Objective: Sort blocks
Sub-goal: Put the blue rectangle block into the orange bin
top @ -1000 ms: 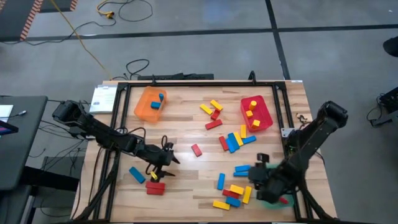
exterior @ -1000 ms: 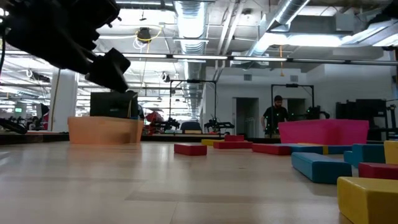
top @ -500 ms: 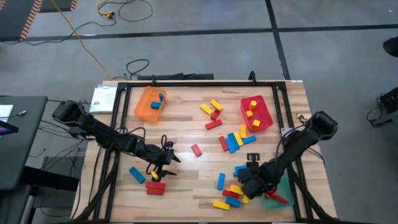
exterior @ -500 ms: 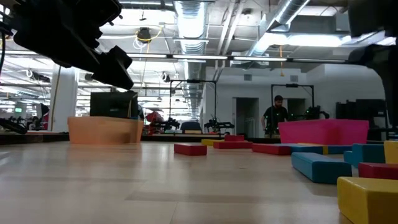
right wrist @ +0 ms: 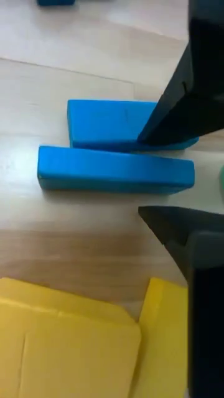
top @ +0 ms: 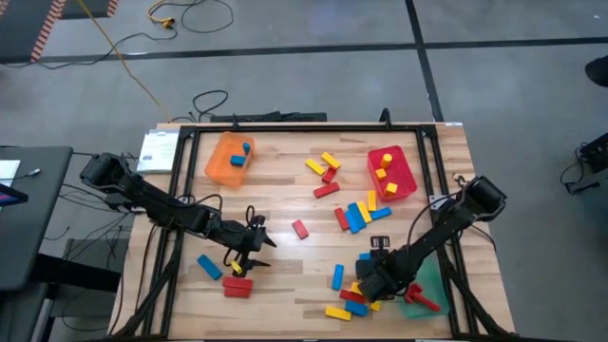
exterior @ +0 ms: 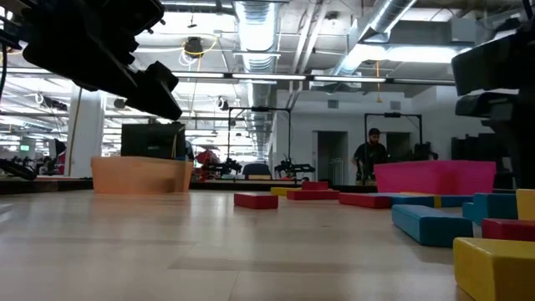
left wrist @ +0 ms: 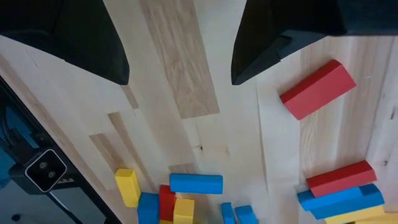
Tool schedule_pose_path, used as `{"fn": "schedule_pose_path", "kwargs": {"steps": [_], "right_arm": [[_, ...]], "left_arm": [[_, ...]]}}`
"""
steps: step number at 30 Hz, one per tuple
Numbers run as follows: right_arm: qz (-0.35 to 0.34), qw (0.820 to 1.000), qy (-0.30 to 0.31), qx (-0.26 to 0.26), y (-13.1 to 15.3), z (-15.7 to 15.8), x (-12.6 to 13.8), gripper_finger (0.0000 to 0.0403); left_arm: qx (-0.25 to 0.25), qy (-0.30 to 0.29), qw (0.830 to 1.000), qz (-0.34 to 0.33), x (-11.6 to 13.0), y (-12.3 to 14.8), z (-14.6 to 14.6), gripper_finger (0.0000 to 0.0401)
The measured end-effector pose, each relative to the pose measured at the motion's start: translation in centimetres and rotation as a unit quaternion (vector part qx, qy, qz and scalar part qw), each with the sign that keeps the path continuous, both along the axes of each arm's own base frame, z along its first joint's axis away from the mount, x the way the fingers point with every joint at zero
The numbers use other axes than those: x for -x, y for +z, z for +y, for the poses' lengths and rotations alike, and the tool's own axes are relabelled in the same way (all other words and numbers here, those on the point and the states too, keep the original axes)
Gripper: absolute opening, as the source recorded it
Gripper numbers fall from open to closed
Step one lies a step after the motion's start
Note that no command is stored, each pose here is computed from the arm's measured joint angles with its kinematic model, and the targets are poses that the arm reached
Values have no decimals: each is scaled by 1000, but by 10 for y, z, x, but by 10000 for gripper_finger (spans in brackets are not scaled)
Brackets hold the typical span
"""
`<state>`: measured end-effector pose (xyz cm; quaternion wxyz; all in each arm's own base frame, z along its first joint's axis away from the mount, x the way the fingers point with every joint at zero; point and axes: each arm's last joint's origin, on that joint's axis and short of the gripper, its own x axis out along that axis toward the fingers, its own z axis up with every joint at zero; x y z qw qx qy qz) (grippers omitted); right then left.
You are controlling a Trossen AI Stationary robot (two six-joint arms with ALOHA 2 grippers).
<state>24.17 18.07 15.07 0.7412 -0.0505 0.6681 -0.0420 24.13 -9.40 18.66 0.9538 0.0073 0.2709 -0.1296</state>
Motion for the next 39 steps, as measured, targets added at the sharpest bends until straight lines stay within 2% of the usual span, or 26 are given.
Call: {"fn": "schedule_pose_path", "kwargs": {"steps": [7,11,18,28,34,39], "right_arm": [[5,1000,-4,-6,0,0,1,84],[2,1000,-3,-8,0,1,0,54],[-21,1000,2,-8,8,4,-5,52],[-109,993,37,28,41,4,-35,52],[-205,974,78,52,72,1,-66,52],[-277,950,97,103,98,-7,-88,52]], "left_arm": [[-10,-3,1000,-6,0,0,0,279],[-10,-6,999,-34,-3,5,-1,279],[-12,-14,995,-95,-7,15,-2,279],[-69,10,973,-221,-13,36,-1,258],[-92,7,954,-284,-14,48,-2,255],[-109,5,942,-318,-14,54,-2,255]]}}
